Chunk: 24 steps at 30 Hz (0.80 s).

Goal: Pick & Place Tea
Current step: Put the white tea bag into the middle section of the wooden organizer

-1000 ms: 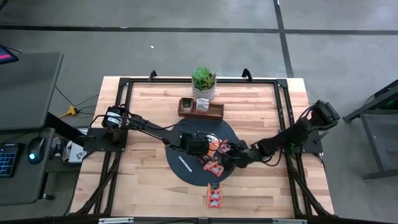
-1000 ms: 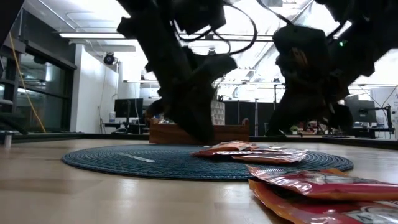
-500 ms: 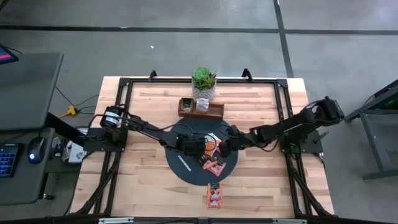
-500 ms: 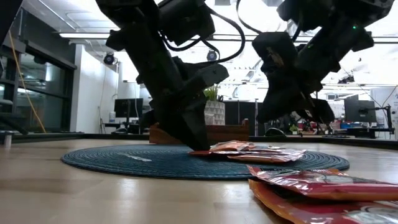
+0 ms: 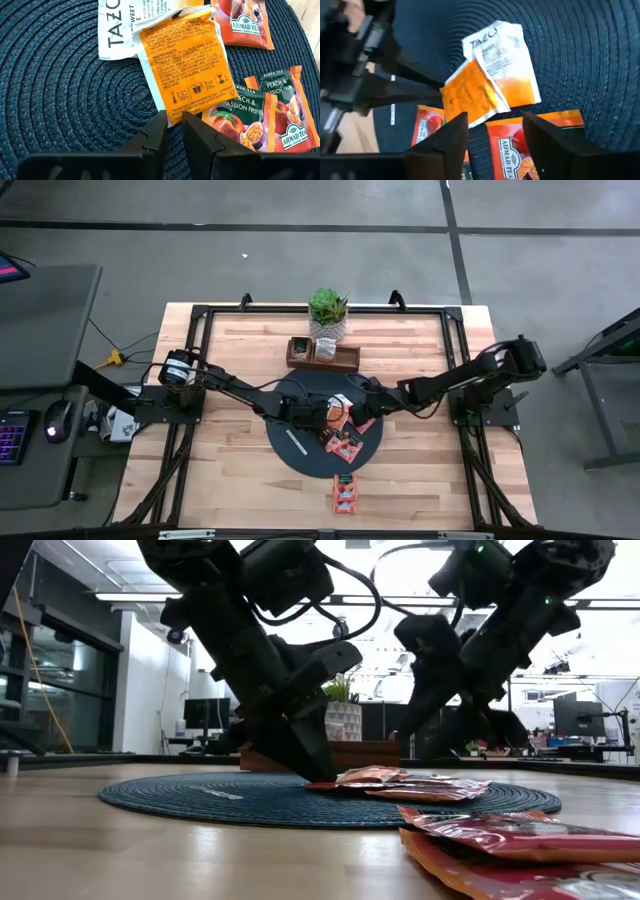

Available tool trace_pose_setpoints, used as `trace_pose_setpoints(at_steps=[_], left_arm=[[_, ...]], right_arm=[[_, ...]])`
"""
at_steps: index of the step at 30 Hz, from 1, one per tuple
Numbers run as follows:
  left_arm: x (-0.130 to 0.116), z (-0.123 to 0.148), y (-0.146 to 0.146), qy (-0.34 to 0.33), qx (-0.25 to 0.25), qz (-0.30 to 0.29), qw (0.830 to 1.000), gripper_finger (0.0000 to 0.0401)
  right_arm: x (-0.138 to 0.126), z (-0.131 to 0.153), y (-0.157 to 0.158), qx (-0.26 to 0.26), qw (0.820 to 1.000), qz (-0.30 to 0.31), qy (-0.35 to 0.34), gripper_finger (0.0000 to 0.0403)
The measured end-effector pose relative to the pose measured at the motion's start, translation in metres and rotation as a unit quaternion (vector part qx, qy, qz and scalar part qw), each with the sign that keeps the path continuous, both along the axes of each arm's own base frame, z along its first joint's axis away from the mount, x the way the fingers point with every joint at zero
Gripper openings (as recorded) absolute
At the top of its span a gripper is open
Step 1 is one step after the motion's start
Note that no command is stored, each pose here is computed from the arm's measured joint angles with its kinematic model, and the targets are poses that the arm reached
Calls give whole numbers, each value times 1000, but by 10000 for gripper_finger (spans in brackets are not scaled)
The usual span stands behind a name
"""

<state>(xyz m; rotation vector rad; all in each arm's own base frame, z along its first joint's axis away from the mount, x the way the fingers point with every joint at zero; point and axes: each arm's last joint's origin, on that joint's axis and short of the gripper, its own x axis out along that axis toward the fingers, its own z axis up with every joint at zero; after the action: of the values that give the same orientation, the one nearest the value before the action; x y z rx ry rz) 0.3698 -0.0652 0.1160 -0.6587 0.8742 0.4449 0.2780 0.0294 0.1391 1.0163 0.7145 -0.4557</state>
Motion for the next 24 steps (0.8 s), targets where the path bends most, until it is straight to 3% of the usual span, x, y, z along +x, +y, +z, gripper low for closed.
trace_pose_setpoints(at_steps=[6, 24], left_arm=[[0, -1, 0, 1, 1, 1, 1000, 59], [0, -1, 0, -2, 0, 1, 1000, 59]], right_arm=[[9, -15, 1, 13, 1000, -11, -10, 203], [17, -16, 1, 38, 998, -7, -49, 194]])
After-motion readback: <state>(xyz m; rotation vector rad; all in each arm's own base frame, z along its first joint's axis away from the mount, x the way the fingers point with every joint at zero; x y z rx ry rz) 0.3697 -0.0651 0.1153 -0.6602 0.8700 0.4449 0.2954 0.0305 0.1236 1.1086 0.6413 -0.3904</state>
